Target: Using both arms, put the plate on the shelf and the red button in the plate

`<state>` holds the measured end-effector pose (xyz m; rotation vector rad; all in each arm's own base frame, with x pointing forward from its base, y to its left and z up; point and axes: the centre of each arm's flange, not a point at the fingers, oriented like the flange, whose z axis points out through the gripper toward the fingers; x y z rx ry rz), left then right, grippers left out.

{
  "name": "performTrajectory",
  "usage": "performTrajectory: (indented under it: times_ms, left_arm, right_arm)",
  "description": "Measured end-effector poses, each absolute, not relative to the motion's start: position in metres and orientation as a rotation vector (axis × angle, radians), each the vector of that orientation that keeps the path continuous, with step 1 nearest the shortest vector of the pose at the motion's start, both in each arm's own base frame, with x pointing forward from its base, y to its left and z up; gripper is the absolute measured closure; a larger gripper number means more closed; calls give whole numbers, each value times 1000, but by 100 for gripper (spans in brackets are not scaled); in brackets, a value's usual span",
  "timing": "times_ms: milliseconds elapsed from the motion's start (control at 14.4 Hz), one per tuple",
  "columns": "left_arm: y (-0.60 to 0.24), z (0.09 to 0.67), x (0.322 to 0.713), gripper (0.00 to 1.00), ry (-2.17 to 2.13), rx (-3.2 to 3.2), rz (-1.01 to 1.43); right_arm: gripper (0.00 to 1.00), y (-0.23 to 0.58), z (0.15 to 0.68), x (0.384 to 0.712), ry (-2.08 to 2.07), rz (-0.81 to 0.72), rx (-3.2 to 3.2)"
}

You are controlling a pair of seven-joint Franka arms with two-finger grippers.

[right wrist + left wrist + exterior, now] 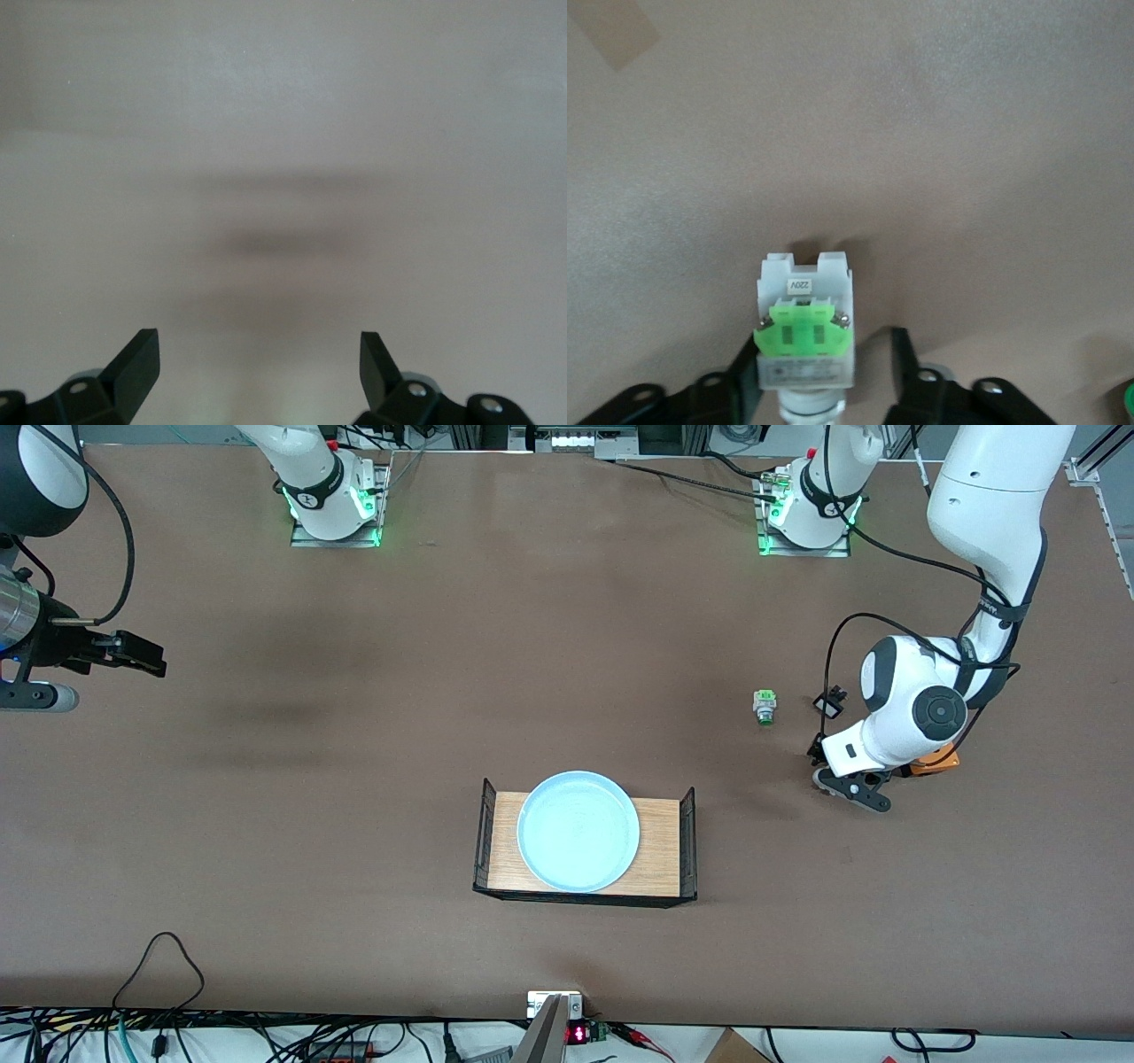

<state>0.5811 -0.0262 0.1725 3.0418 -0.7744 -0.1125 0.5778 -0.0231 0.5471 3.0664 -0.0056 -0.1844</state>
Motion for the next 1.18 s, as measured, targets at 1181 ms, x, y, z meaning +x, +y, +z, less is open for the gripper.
performTrajectory:
  times_ms: [1181]
  left_arm:
    - [-189, 446, 639, 59, -377, 3011, -99]
  right_arm:
    - [0, -28, 573, 567, -19, -92, 3077]
